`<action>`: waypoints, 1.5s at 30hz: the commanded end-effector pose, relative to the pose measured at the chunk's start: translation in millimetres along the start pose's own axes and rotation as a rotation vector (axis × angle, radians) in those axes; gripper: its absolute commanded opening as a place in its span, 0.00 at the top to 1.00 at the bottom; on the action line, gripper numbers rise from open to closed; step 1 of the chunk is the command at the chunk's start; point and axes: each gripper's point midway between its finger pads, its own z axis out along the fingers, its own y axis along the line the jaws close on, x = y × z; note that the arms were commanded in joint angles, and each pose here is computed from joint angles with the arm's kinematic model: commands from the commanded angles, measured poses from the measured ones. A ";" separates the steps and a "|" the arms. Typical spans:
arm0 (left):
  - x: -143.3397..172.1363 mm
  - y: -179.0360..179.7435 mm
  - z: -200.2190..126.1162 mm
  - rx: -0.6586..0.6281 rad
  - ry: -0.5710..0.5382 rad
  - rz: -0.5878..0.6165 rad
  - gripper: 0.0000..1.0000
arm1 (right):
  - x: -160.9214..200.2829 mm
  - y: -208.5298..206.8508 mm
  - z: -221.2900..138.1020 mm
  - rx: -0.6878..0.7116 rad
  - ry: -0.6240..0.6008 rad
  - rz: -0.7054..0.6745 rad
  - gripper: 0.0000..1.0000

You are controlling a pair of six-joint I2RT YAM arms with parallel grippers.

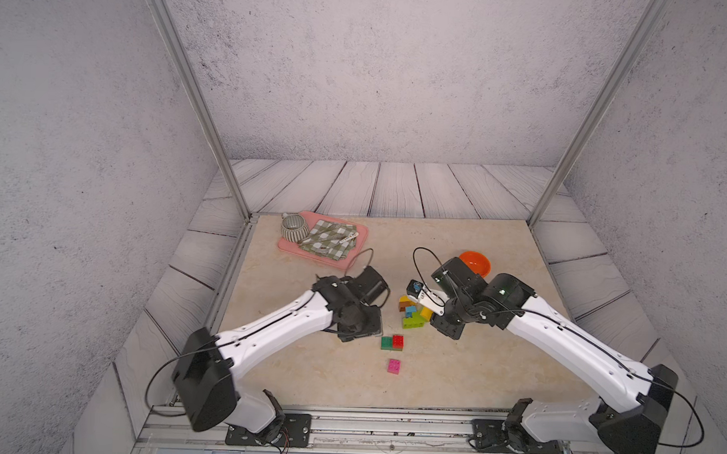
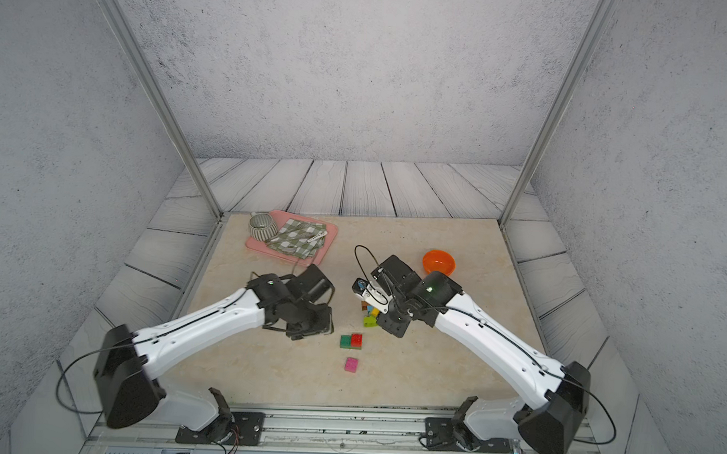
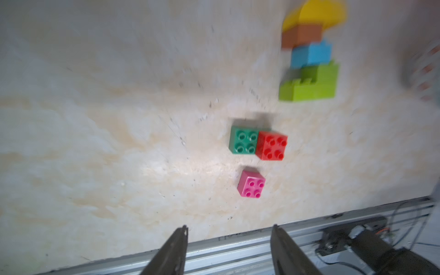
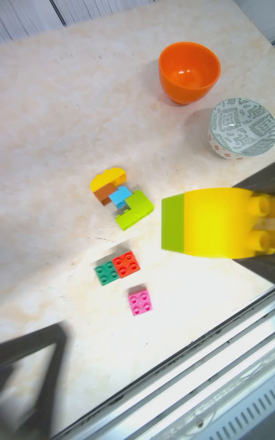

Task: Assemble the letter s with lego
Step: Place the lego brick at the center of the board, then assemble the lego brick with the lego brick.

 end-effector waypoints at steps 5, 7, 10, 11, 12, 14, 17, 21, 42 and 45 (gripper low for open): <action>-54.2 79.9 -54.2 -0.094 -0.209 -0.083 0.37 | -10.6 43.2 52.8 -0.119 0.159 -0.097 1.00; -62.1 89.4 -55.6 -0.095 -0.222 -0.096 0.37 | -16.7 55.2 62.5 -0.141 0.171 -0.120 1.00; -71.4 101.9 -54.1 -0.090 -0.228 -0.125 0.37 | -22.7 69.3 74.3 -0.159 0.184 -0.127 1.00; -74.4 105.3 -53.5 -0.085 -0.233 -0.133 0.37 | -24.2 73.1 77.6 -0.162 0.184 -0.125 1.00; -75.8 107.3 -52.8 -0.082 -0.234 -0.136 0.37 | -24.8 76.2 79.7 -0.164 0.185 -0.127 1.00; -80.0 113.4 -51.3 -0.078 -0.239 -0.152 0.37 | -24.0 82.4 83.8 -0.168 0.188 -0.127 1.00; -83.9 120.7 -47.0 -0.074 -0.239 -0.167 0.37 | -21.4 91.2 89.2 -0.177 0.186 -0.132 1.00; -86.2 126.4 -40.3 -0.069 -0.234 -0.179 0.37 | -19.6 99.7 95.8 -0.182 0.192 -0.154 1.00; -87.3 136.6 -34.6 -0.070 -0.225 -0.191 0.37 | -9.3 105.7 117.3 -0.171 0.268 -0.208 1.00; -86.6 137.6 -34.4 -0.071 -0.224 -0.194 0.37 | -9.0 105.0 113.9 -0.170 0.268 -0.212 1.00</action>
